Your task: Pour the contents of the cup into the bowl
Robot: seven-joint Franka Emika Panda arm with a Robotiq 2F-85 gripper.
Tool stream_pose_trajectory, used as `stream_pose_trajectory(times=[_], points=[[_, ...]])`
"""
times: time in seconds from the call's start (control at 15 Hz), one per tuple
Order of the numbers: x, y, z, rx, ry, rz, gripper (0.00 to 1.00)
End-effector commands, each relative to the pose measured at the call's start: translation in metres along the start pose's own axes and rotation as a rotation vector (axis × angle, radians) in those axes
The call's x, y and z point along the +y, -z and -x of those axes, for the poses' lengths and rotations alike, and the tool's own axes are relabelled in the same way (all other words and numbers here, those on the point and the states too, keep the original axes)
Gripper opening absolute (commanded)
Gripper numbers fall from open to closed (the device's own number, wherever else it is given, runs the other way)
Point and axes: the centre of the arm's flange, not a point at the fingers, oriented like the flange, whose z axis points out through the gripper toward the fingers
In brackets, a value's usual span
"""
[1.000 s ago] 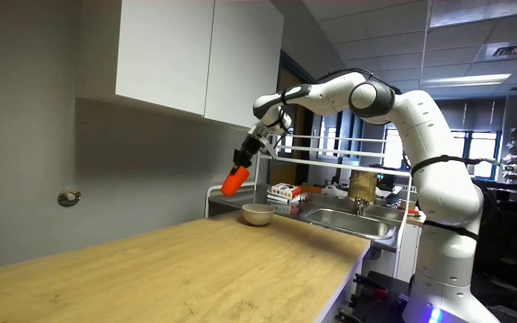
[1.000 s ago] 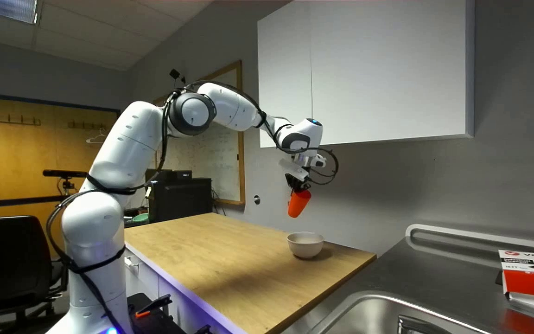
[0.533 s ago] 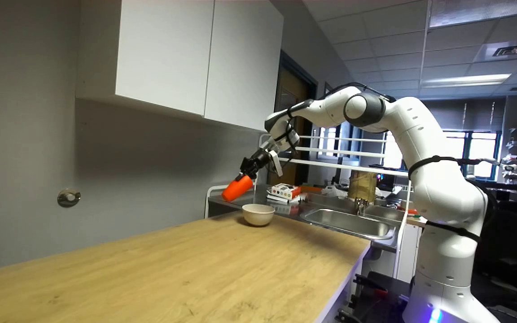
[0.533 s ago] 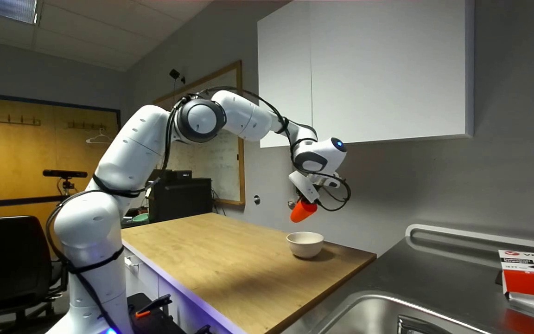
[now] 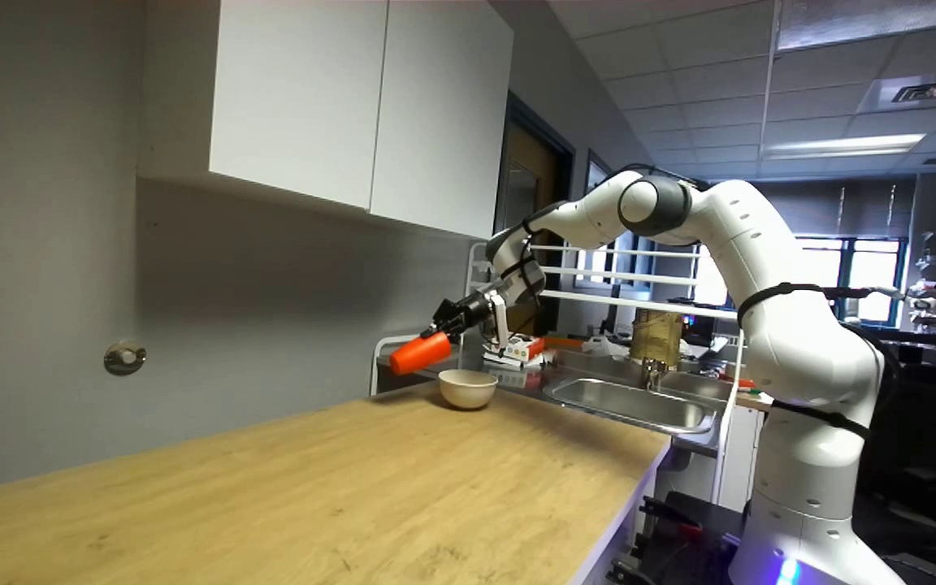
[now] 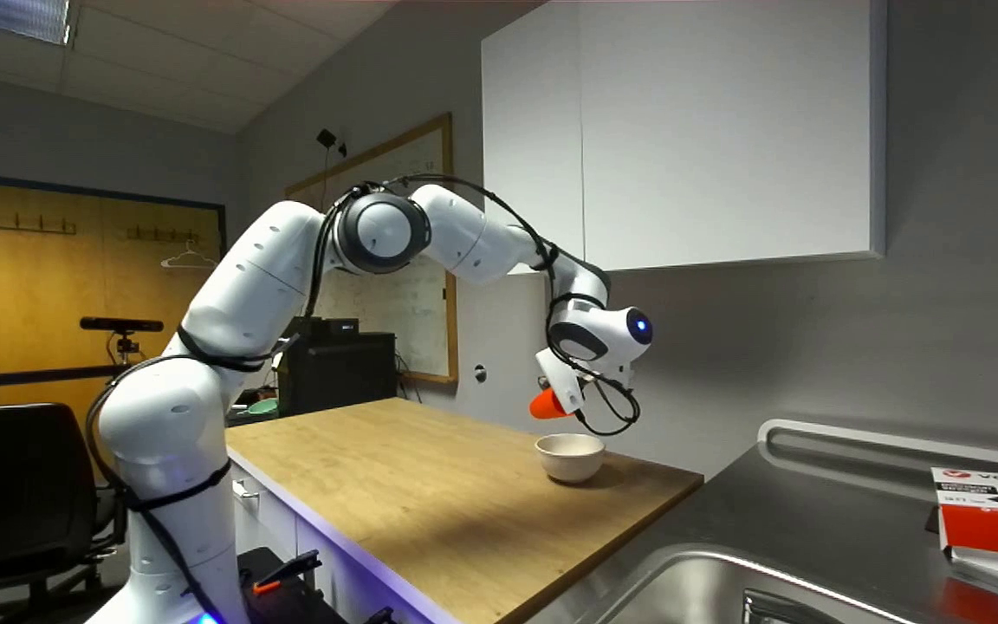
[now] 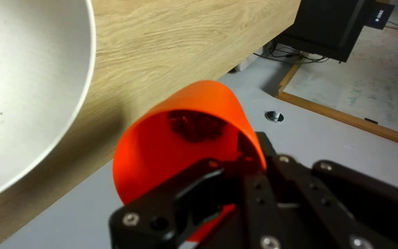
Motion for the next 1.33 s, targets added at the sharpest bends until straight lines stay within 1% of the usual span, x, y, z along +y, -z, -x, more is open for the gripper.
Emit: stream_pose_trajectory(times=[0.0, 0.27, 0.47, 0.67, 0.87, 1.27], points=[[0.014, 0.000, 0.030, 0.057, -0.011, -0.088, 0.01], [0.046, -0.001, 0.057, 0.134, -0.047, -0.162, 0.01], [0.061, 0.002, 0.076, 0.185, -0.058, -0.210, 0.01], [0.068, 0.005, 0.088, 0.218, -0.045, -0.249, 0.01], [0.069, 0.008, 0.094, 0.233, -0.025, -0.284, 0.01], [0.061, 0.024, 0.098, 0.253, 0.019, -0.331, 0.01]])
